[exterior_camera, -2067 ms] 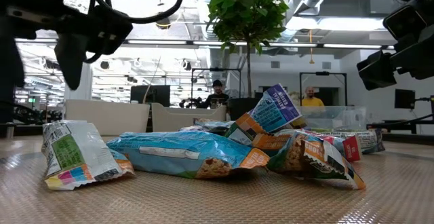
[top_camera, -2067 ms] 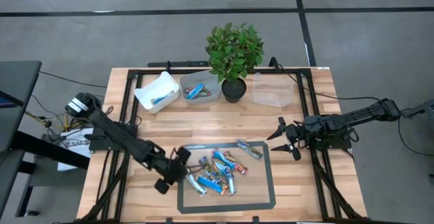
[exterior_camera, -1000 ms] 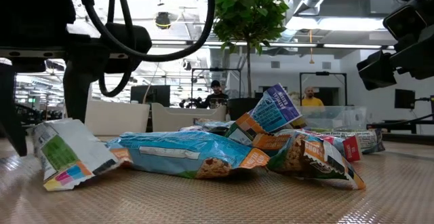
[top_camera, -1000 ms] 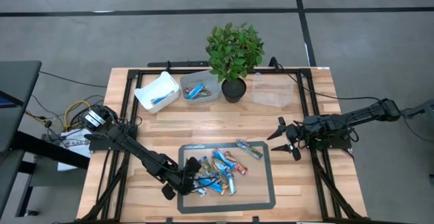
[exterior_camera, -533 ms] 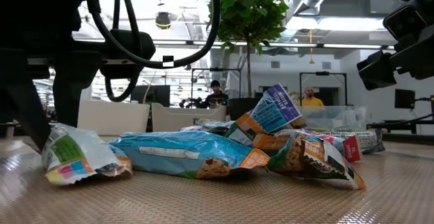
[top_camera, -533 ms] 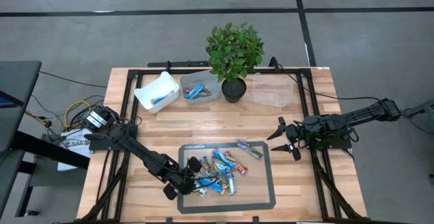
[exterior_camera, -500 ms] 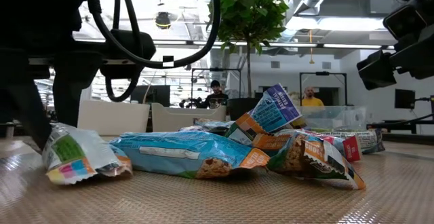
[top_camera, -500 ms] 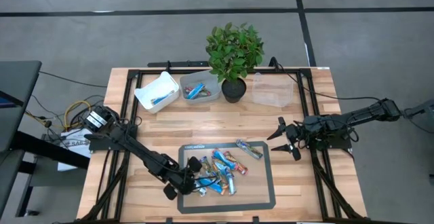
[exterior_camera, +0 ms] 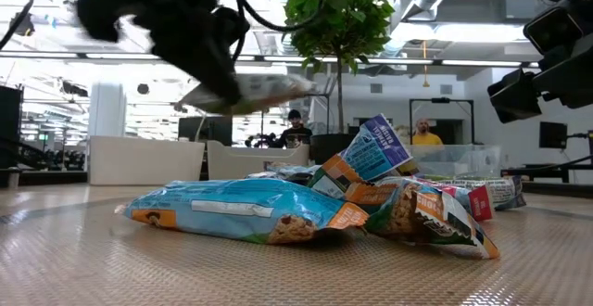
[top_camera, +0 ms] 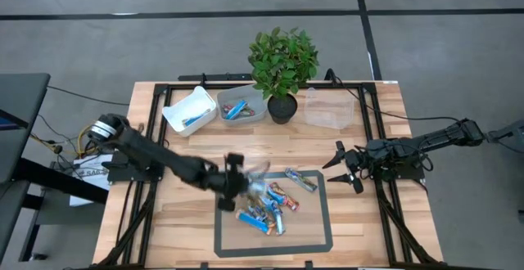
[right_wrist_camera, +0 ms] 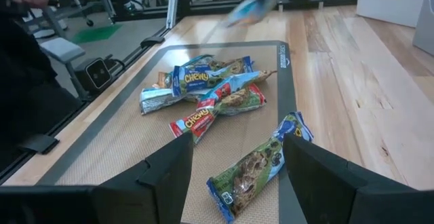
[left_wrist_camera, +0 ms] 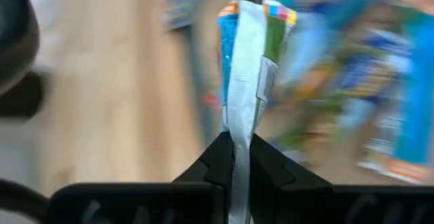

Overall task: Pick and place Granola Bars by type
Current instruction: Put the yellow granola bar into the white bin

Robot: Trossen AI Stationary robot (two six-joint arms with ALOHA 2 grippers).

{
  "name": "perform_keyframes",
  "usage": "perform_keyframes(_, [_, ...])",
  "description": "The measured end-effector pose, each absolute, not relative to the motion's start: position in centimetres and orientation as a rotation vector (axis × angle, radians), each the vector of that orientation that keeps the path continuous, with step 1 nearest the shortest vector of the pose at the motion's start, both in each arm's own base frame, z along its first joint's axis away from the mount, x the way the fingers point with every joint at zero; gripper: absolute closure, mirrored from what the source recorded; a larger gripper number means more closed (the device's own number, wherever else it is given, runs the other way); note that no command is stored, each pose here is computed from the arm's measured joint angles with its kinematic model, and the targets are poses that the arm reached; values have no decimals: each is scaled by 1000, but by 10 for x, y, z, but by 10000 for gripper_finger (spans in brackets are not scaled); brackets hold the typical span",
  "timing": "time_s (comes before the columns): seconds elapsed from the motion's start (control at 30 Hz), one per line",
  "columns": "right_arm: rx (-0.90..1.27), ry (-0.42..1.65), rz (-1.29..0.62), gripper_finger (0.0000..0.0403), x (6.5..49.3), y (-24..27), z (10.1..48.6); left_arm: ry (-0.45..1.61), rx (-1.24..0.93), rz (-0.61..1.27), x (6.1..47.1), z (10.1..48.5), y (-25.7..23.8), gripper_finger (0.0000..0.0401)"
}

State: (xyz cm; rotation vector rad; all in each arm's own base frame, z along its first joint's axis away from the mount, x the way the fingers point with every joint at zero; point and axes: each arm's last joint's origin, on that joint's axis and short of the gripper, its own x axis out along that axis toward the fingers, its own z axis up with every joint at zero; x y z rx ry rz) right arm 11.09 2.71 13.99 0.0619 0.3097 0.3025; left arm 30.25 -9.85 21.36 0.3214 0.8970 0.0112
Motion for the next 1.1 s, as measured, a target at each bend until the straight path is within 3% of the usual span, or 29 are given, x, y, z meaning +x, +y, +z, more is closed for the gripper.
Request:
perform_keyframes(0.27, [62,309,302,182,111,27,140,899,238,460,286,246,-24,370])
perform_keyframes(0.53, [62,310,302,182,111,27,140,961,193,826,255,263,40,381])
perform_keyframes(0.77, [62,310,302,182,111,27,140,1069,56,1027,226,264,80,374])
perform_keyframes(1.1, [62,310,303,182,111,27,140,1288,-193,1099,190,253,108,377])
